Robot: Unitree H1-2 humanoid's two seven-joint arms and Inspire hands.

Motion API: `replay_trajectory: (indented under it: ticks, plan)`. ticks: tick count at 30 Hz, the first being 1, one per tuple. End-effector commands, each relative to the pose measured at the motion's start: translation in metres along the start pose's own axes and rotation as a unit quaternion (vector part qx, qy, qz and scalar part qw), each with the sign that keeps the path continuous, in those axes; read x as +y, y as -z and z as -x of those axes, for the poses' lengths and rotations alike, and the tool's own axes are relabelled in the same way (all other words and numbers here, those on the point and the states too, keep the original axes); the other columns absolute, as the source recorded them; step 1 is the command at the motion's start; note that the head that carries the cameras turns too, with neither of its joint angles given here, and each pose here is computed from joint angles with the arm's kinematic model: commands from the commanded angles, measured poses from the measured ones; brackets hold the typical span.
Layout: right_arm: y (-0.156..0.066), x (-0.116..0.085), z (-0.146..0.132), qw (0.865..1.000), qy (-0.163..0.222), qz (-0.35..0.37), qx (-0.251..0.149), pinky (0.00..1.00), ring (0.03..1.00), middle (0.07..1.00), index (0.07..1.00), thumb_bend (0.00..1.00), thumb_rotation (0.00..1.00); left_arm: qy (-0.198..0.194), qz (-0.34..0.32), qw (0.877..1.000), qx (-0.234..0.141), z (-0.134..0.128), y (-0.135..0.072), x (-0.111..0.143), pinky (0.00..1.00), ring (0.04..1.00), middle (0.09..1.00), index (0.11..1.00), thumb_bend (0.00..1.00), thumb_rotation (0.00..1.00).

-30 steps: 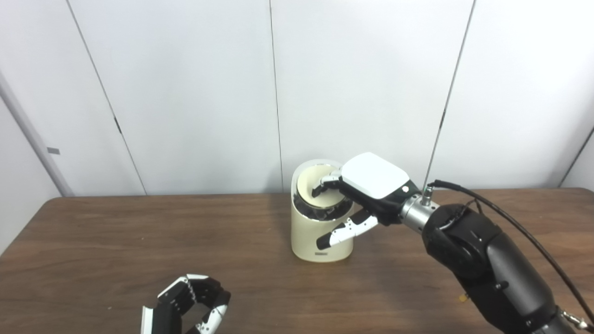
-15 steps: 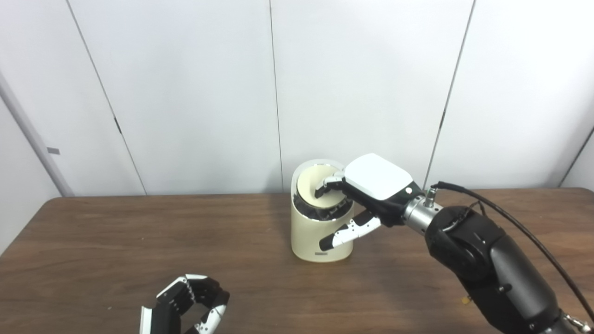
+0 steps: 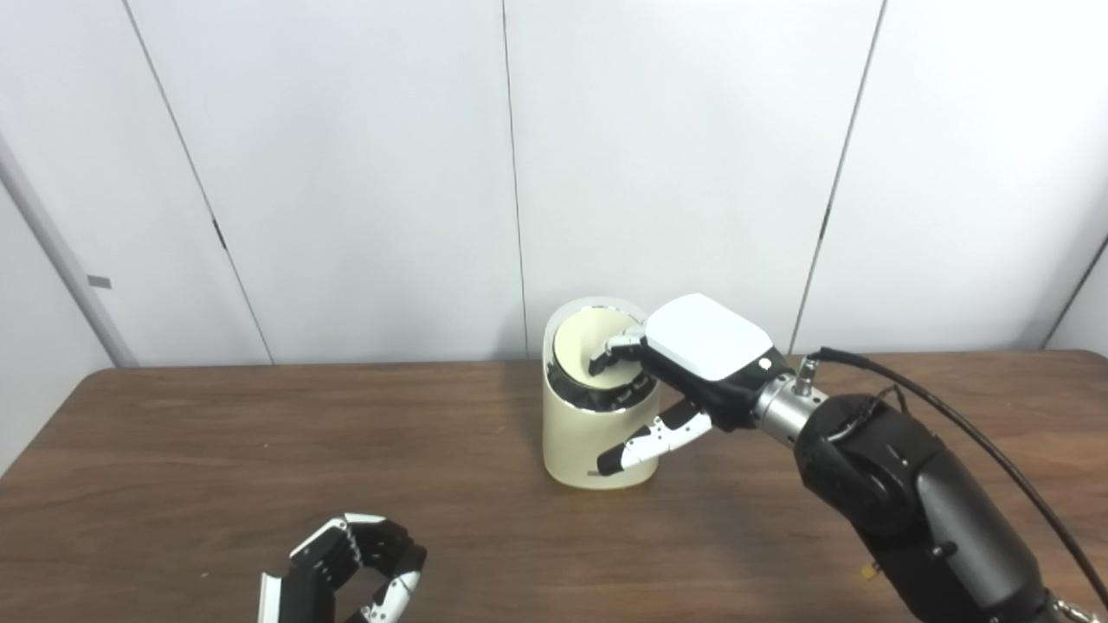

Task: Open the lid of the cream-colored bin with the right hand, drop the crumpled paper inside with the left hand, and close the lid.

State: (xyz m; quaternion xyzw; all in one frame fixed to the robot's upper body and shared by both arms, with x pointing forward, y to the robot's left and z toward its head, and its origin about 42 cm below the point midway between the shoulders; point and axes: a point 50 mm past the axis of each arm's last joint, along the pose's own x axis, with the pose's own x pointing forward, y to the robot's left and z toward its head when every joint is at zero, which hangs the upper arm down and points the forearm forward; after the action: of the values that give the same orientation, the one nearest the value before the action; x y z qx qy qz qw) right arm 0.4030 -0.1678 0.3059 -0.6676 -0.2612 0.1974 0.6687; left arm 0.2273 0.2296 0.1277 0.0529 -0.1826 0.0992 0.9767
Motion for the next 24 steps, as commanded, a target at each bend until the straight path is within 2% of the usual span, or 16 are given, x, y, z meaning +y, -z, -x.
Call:
replay_trajectory:
  ticks: [1, 10, 14, 24]
  plan:
    - [-0.003, -0.003, 0.001, 1.0, 0.002, 0.007, -0.006, 0.64, 0.717, 0.728, 0.711, 0.9, 0.9, -0.001, 0.005, 1.0, -0.025, -0.003, -0.009, 0.001, 0.39, 0.458, 0.494, 0.484, 0.48, 0.06]
    - [-0.008, 0.006, 0.006, 1.0, -0.012, 0.014, -0.012, 0.64, 0.705, 0.721, 0.706, 0.88, 0.93, -0.001, 0.008, 1.0, -0.024, -0.001, -0.013, 0.001, 0.39, 0.457, 0.494, 0.484, 0.48, 0.06]
    - [-0.01, 0.009, 0.007, 1.0, -0.018, 0.007, -0.008, 0.64, 0.712, 0.723, 0.705, 0.88, 0.9, -0.003, 0.008, 1.0, -0.021, -0.001, -0.016, 0.0, 0.38, 0.456, 0.494, 0.484, 0.48, 0.06]
    - [-0.011, 0.018, 0.005, 1.0, -0.028, -0.006, 0.008, 0.65, 0.721, 0.733, 0.72, 0.93, 0.9, -0.003, 0.007, 1.0, -0.019, 0.0, -0.019, 0.0, 0.38, 0.454, 0.493, 0.484, 0.48, 0.06]
